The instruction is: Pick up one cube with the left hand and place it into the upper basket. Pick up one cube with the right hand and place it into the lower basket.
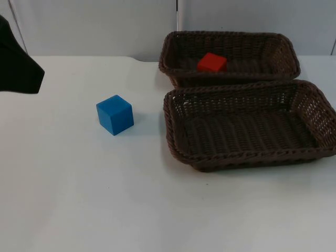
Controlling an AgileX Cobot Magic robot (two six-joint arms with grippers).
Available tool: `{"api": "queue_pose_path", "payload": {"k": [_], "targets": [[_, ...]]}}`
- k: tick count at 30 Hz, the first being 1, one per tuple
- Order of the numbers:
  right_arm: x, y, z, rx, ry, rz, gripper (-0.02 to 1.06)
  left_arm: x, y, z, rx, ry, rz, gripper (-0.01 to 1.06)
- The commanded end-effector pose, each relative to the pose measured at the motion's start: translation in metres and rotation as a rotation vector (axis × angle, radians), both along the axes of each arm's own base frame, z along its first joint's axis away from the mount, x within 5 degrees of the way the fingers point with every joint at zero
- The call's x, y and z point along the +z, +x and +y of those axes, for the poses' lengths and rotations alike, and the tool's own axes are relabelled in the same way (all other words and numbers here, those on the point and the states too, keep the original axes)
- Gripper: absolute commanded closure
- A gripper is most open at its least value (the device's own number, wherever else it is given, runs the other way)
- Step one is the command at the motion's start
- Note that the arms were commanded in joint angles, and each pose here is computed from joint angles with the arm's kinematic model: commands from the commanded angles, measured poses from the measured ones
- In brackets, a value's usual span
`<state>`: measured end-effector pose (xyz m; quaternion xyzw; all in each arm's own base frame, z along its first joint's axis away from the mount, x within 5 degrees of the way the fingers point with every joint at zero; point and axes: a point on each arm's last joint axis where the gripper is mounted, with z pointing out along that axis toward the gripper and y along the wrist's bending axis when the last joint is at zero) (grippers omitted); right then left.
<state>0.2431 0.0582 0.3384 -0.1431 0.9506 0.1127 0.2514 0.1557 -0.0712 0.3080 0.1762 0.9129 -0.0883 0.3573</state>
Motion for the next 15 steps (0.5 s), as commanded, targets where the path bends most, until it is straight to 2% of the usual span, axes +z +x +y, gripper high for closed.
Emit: {"api": "queue_pose_path", "payload": {"k": [1,5,9,10,12,15], "targets": [[-0.001,0.01,0.004,0.025,-0.004,0.011,0.15,0.0,-0.001,0.0,0.004,-0.016,0.004,0.0],[-0.005,0.031,0.019,0.073,-0.036,0.022,0.13,0.0,-0.001,0.0,0.004,-0.016,0.004,0.0],[-0.009,0.054,0.051,0.172,-0.113,0.008,0.12,0.0,-0.001,0.0,0.004,-0.015,0.001,0.0],[-0.009,0.054,0.051,0.172,-0.113,0.008,0.12,0.0,-0.001,0.0,0.004,-0.015,0.001,0.0],[-0.01,0.063,0.07,0.221,-0.155,-0.01,0.12,0.0,-0.001,0.0,0.004,-0.015,0.001,0.0],[-0.012,0.073,0.102,0.291,-0.189,-0.034,0.12,0.0,-0.001,0.0,0.004,-0.015,0.001,0.0]]}}
